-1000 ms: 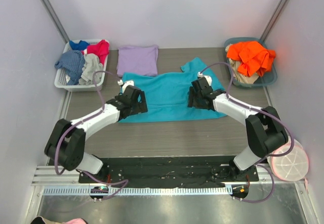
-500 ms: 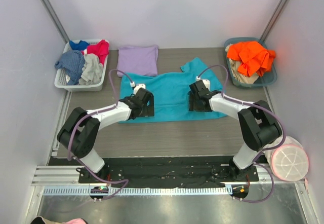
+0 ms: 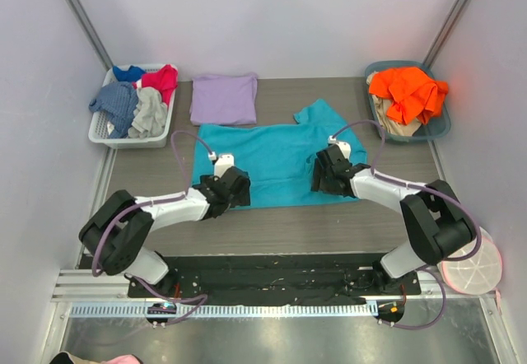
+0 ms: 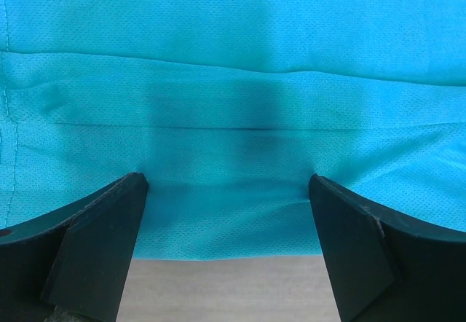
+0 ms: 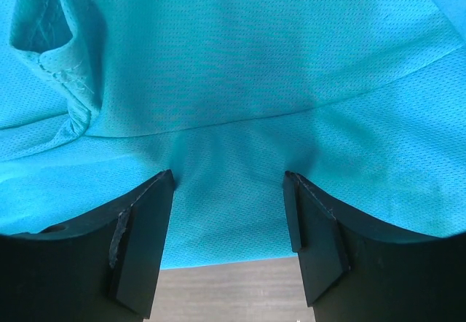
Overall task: Fold and stack the t-shirts
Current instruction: Fold the tshirt
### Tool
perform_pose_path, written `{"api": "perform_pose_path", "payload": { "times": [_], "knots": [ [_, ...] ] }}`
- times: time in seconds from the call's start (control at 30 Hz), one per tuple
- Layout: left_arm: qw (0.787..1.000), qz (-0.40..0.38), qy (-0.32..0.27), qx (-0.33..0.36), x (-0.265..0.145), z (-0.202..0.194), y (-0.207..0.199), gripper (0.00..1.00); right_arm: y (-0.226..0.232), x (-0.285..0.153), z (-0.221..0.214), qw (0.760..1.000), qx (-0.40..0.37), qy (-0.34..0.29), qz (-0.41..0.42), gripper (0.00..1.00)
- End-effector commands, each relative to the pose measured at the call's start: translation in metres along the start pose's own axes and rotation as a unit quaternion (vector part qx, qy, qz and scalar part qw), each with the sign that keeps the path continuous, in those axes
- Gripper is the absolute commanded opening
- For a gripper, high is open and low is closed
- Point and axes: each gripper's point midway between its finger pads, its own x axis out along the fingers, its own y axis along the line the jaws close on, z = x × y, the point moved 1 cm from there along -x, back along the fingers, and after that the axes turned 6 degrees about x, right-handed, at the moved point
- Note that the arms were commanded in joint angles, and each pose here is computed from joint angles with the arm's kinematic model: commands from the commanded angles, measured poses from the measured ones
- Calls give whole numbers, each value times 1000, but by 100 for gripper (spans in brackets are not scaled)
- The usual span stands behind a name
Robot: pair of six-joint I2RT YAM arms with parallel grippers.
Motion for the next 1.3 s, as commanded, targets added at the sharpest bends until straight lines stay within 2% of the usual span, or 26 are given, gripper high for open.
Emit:
{"api": "perform_pose_path", "payload": {
  "times": [0.0,0.23,0.3,0.43,0.73,0.83,0.93,1.03,1.27],
  "knots": [
    [997,15,82,-6,-17,-66,14,100,-21,-13,-54,996,11,85,-27,69],
    [997,0,75,18,-60,-98,-5,100,-24,-42,-86,992,8,118,-30,70],
    [998,-1,67,6,-70,-103,-13,100,-22,-51,-92,992,9,119,-32,70],
    [998,-9,61,32,-99,-124,-31,100,-25,-69,-107,991,10,129,-39,70],
    [997,44,42,50,-127,-146,-17,100,-46,-113,-103,994,33,93,-51,70],
    [997,57,35,44,-127,-145,-4,100,-47,-120,-101,994,43,89,-45,70],
    [997,67,21,33,-130,-138,10,100,-49,-128,-89,995,50,67,-48,72],
    [998,65,1,28,-134,-126,16,100,-39,-142,-68,998,61,30,-15,73],
    [996,62,-61,35,-151,-85,8,100,-18,-165,-34,996,71,-18,44,76]
  ]
}}
